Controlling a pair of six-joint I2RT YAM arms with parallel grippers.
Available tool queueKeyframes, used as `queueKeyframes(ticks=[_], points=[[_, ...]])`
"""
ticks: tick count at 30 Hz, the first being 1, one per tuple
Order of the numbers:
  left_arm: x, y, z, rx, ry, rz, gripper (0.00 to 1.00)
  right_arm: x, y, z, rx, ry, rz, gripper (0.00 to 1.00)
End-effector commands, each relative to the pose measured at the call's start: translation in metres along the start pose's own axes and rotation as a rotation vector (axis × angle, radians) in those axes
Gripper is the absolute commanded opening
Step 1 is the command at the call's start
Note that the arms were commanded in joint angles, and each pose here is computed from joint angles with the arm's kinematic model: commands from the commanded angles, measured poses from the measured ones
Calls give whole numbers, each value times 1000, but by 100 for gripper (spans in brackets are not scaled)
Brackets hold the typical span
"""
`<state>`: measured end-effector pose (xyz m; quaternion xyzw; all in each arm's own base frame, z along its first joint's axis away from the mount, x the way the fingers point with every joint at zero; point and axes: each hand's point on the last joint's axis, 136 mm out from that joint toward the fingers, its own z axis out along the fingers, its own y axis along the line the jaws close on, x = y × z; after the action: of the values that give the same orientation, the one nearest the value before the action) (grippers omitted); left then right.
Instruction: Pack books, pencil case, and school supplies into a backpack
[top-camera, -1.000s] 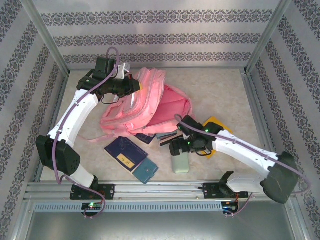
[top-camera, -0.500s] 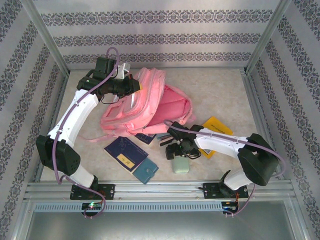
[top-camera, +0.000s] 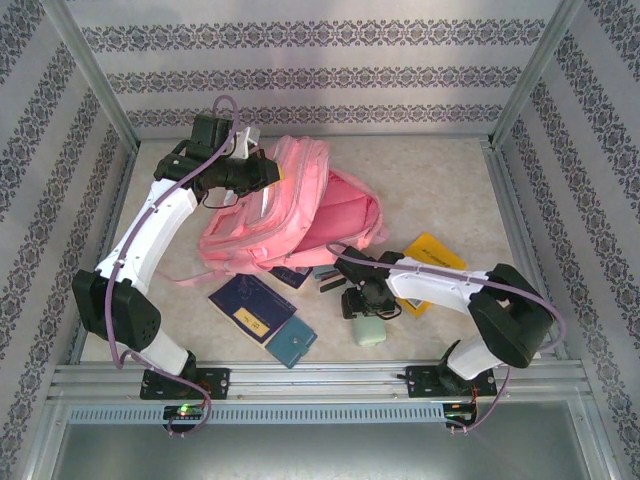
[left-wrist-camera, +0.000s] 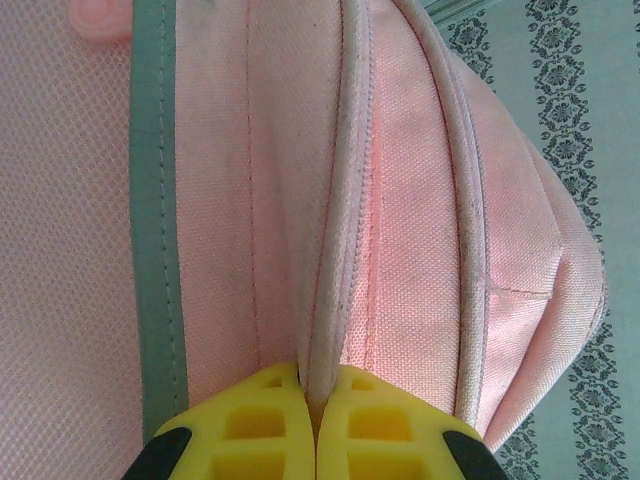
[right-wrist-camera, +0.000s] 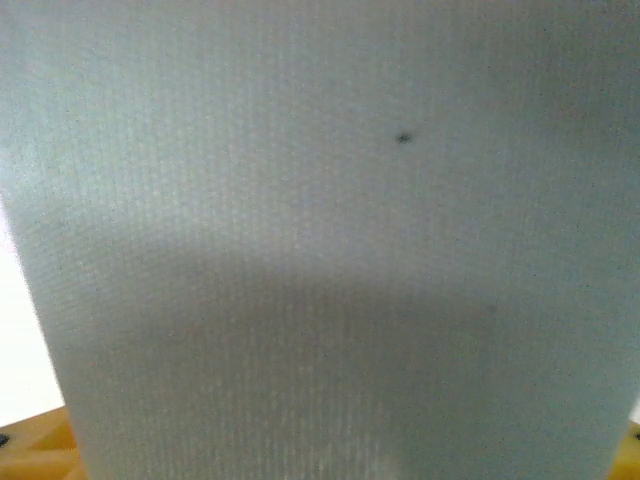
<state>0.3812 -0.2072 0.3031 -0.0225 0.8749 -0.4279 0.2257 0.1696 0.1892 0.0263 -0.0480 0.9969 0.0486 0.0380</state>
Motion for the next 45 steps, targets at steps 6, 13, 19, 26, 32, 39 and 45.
queueKeyframes(ticks=[6, 13, 19, 26, 32, 39, 45], points=[[-19, -31, -19, 88, -89, 90, 0, -3, -9, -38, -52, -120, 8, 60], [-18, -30, -20, 83, -88, 94, 0, -13, -20, -82, -148, -237, 66, 60], [-17, -31, -22, 84, -91, 98, 0, -34, -37, -127, -196, -371, 165, 57], [-17, -35, -21, 108, -88, 92, 0, -89, -46, -203, -269, -573, 228, 57], [-15, -37, -20, 114, -86, 94, 0, -153, -48, -250, -392, -711, 366, 56], [-14, -42, -23, 126, -87, 101, 0, -212, -8, -262, -572, -705, 402, 58], [-16, -50, -23, 155, -87, 101, 0, -237, 30, -239, -615, -640, 374, 62]])
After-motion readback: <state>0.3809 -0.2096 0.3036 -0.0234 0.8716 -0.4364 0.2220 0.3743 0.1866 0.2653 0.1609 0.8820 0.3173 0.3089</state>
